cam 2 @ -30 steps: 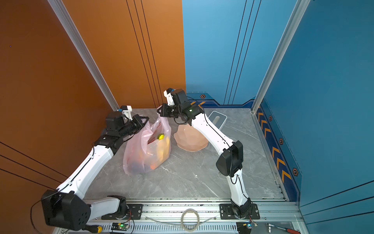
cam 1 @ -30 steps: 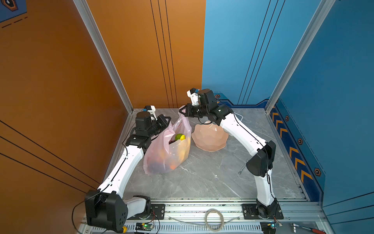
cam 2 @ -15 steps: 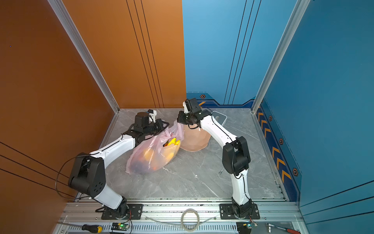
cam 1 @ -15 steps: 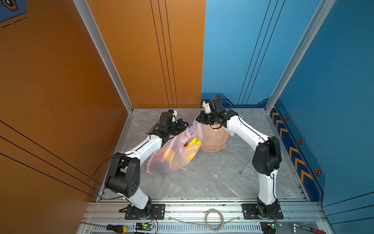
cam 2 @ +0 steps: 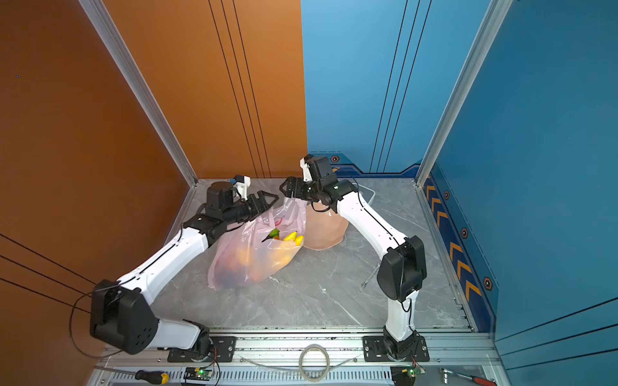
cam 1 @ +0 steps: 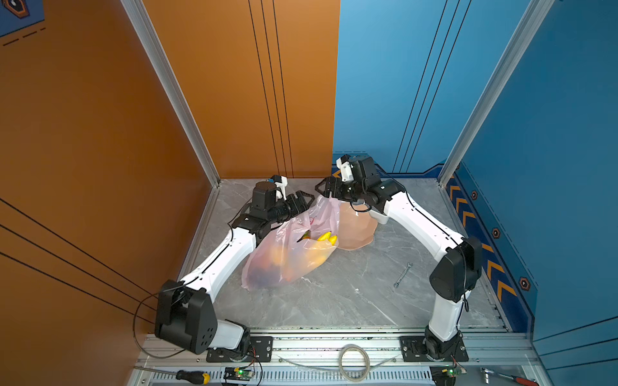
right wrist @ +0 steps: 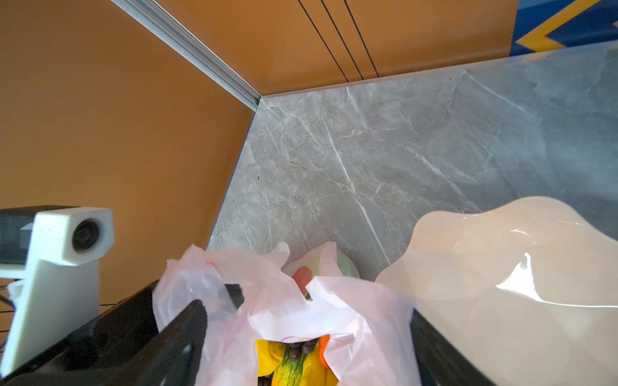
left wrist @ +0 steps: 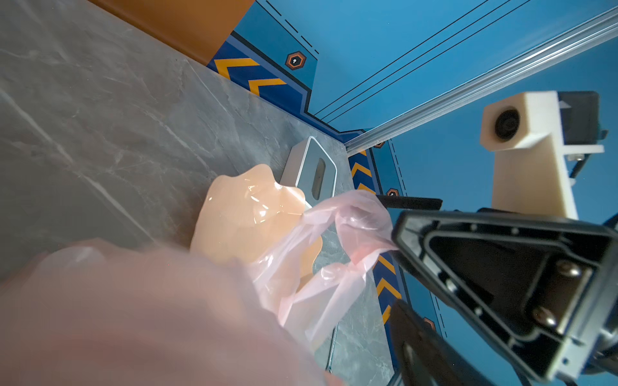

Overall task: Place the fruits into the plastic bag
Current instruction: Shake the plastic bag at the middle-left of the table, then reset both arms

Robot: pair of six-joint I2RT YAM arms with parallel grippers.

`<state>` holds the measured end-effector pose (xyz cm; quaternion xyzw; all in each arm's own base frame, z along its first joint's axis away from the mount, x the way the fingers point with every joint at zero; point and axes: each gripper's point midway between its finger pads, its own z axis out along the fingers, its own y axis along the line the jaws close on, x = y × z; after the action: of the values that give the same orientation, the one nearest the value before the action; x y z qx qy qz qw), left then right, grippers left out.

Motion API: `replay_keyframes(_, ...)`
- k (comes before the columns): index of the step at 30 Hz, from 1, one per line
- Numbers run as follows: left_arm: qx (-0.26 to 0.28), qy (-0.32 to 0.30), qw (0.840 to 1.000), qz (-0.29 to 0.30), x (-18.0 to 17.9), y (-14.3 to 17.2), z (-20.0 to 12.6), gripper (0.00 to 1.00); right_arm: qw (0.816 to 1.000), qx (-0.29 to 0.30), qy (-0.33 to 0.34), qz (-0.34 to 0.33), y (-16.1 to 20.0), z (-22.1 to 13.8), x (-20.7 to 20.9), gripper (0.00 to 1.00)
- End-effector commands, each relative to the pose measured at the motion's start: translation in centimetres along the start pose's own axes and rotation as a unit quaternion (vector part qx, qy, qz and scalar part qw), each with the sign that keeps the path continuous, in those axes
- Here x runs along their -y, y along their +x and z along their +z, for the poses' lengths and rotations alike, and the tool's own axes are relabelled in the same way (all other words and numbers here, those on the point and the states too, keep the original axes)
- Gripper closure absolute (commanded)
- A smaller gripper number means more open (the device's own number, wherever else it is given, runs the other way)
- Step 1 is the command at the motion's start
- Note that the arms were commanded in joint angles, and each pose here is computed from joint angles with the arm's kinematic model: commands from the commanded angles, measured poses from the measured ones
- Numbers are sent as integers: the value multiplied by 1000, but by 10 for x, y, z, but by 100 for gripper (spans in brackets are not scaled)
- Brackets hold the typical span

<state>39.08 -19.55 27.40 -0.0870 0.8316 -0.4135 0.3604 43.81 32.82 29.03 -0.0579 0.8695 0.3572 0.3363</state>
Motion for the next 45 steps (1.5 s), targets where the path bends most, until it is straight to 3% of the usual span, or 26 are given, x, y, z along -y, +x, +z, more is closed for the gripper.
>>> replay_keyframes(1,-29,-81,996,20,-17,13,-34,9,999,2,37,-22,3,-18,5,14)
replay_keyframes(7,-42,-147,988,39,-23,27,-96,1,988,-16,136,-65,15,-41,25,4)
replay_keyframes(12,-36,-161,985,42,-23,37,-136,1,984,-7,157,-85,13,-66,22,0)
replay_keyframes(17,4,-153,987,39,-21,36,-166,1,983,17,156,-93,6,-98,10,0)
replay_keyframes(25,106,-147,980,85,-2,22,-218,1,982,81,142,-94,-8,-169,-6,0)
replay_keyframes(29,165,-156,969,99,-1,20,-246,1,979,115,142,-91,-10,-208,-4,0)
replay_keyframes(36,243,-181,945,121,-15,19,-272,2,958,199,180,-100,-10,-265,27,0)
replay_keyframes(45,303,-265,904,143,-55,10,-282,2,915,286,270,-93,-2,-308,91,0)
